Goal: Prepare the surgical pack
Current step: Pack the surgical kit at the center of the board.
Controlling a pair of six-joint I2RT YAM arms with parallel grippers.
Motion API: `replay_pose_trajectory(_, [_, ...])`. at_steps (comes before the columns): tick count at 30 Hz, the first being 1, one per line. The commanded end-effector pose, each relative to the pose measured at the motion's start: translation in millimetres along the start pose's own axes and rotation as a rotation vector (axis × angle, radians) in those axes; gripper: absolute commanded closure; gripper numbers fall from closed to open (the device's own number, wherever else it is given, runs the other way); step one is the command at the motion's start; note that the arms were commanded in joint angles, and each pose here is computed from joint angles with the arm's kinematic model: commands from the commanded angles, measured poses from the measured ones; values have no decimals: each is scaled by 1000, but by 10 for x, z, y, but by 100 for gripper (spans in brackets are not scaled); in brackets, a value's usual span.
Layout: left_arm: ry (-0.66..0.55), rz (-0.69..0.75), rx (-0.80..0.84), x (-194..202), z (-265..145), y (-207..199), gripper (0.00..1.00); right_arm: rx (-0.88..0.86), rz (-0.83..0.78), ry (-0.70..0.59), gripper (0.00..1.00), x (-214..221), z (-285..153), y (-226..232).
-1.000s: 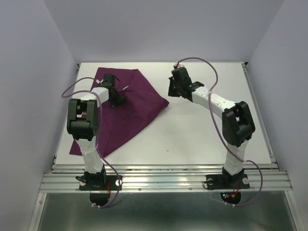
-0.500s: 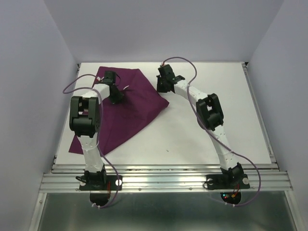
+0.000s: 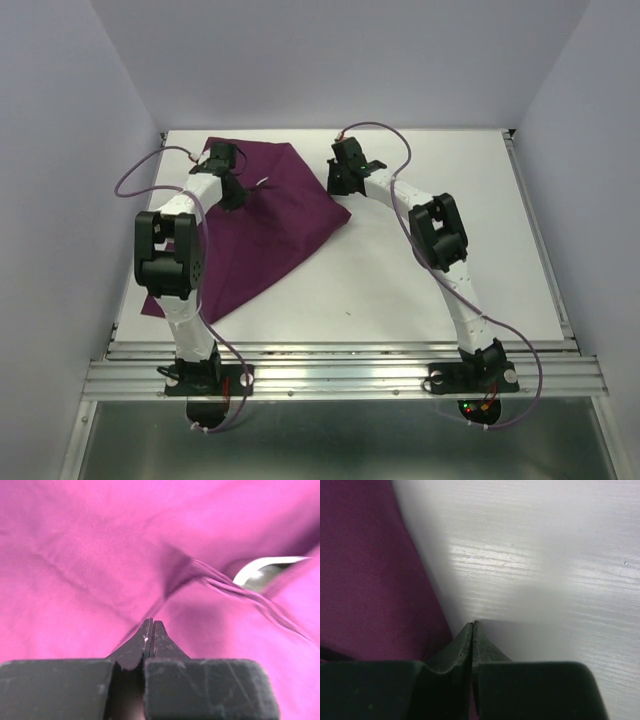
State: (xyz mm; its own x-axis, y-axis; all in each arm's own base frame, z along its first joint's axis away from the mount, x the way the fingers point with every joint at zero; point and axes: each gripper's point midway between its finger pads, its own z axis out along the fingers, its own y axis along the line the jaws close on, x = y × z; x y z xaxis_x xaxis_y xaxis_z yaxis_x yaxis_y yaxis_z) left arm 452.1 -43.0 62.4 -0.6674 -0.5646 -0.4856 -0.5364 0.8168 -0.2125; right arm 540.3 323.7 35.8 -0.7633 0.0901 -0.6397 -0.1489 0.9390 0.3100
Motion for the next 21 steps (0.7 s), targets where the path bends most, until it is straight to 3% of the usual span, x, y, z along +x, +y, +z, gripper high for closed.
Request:
replay_pose_trajectory(1, [-50, 29, 4, -5, -386, -34, 100, -14, -6, 1, 96, -24, -84, 41])
replay_pose_trajectory(9, [63, 87, 51, 488, -305, -313, 100, -50, -5, 24, 96, 28, -68, 100])
replay_pose_trajectory(21, [88, 98, 0, 556, -31, -313, 100, -73, -9, 44, 95, 86, -58, 126])
